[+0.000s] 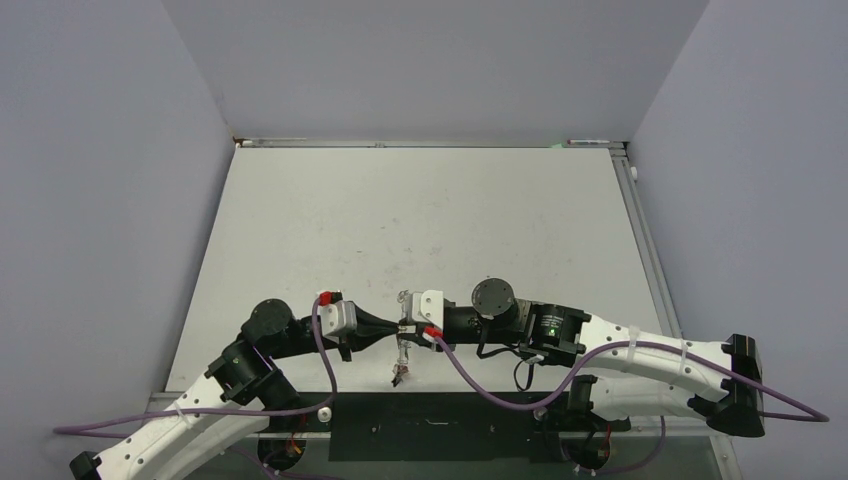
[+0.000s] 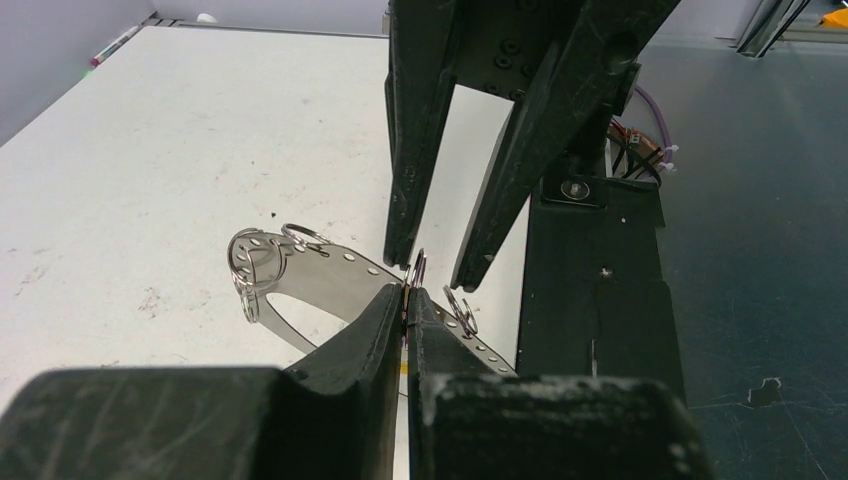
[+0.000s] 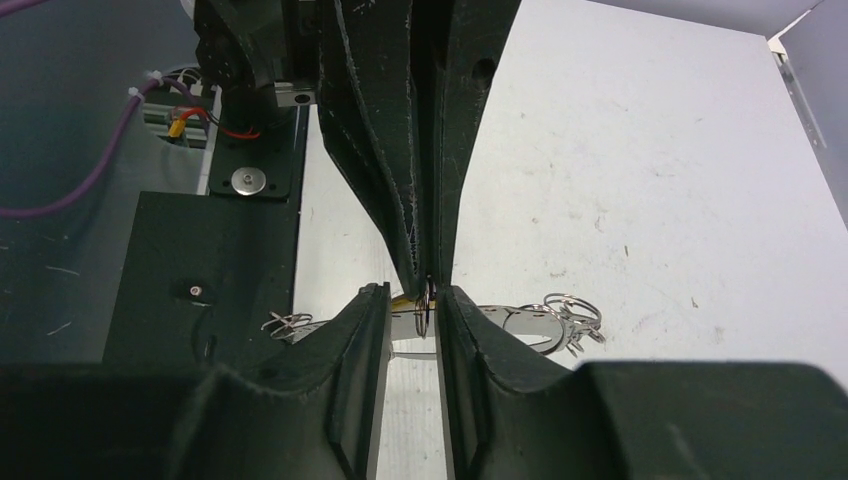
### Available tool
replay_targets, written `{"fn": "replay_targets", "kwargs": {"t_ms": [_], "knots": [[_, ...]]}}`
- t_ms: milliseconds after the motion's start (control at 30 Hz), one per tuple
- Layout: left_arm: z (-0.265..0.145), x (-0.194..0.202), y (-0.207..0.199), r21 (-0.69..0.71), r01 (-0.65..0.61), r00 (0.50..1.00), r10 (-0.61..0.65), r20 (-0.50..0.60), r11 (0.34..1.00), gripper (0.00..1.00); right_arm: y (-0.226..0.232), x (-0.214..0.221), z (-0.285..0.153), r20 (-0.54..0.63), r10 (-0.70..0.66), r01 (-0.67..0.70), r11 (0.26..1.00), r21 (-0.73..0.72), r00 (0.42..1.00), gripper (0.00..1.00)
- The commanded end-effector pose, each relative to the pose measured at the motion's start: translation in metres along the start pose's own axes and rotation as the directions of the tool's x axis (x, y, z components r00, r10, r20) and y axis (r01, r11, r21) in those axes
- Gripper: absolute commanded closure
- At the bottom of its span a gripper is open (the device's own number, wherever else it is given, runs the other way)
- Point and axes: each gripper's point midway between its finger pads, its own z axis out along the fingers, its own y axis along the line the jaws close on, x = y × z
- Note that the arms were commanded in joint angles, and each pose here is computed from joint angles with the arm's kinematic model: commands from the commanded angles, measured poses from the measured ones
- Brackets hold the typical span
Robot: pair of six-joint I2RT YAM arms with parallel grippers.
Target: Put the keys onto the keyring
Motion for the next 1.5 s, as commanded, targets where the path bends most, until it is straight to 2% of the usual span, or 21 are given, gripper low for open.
{"fn": "replay_targets", "kwargs": {"t_ms": [0,200,267,467,600,800,900,1067,1133,1300,1467], "knots": [[-0.002,-0.030,0.003,-0.022,-0.045,0.996,0.046,0.080,0.999,1.00,-0.008,-0.022,-0.001,0.053,-0.027,0.026,0.999,0.027,0.998,0.79],[-0.002,-0.030,0.001,-0.014,-0.046,0.996,0.047,0.081,0.999,1.00,-0.009,-0.020,0.002,0.046,-0.030,0.029,0.999,0.029,0.999,0.82],[-0.002,-0.031,0.001,-0.013,-0.047,0.995,0.048,0.083,0.999,1.00,-0.009,-0.018,0.003,0.039,-0.032,0.031,0.999,0.026,0.999,0.87],[-0.003,-0.031,-0.001,-0.005,-0.048,0.995,0.048,0.086,0.999,1.00,-0.010,-0.014,0.006,0.023,-0.029,0.028,0.999,0.028,0.999,0.87],[-0.003,-0.031,-0.001,-0.003,-0.048,0.995,0.048,0.086,0.999,1.00,-0.009,-0.014,0.007,0.023,-0.031,0.031,0.999,0.027,0.999,0.95],[-0.004,-0.033,-0.001,-0.009,-0.051,0.994,0.052,0.094,0.999,0.99,-0.010,-0.015,0.004,0.040,-0.041,0.040,0.999,0.035,0.998,0.95],[-0.007,-0.037,-0.002,-0.010,-0.059,0.992,0.060,0.108,0.998,0.76,-0.011,-0.020,0.000,0.072,-0.049,0.046,0.998,0.049,0.996,0.95],[-0.012,-0.045,-0.003,-0.021,-0.081,0.987,0.083,0.138,0.997,0.49,-0.014,-0.036,-0.010,0.156,-0.067,0.055,0.995,0.081,0.986,0.95],[-0.015,-0.049,-0.003,-0.029,-0.088,0.984,0.091,0.154,0.996,0.46,-0.016,-0.044,-0.014,0.202,-0.070,0.050,0.994,0.101,0.977,0.95],[-0.022,-0.061,-0.001,-0.054,-0.107,0.972,0.116,0.206,0.993,0.45,-0.022,-0.063,-0.026,0.340,-0.065,0.010,0.987,0.161,0.938,0.95],[-0.030,-0.075,0.000,-0.075,-0.116,0.953,0.132,0.274,0.990,0.45,-0.025,-0.081,-0.035,0.488,-0.050,-0.050,0.981,0.189,0.871,0.95]]}}
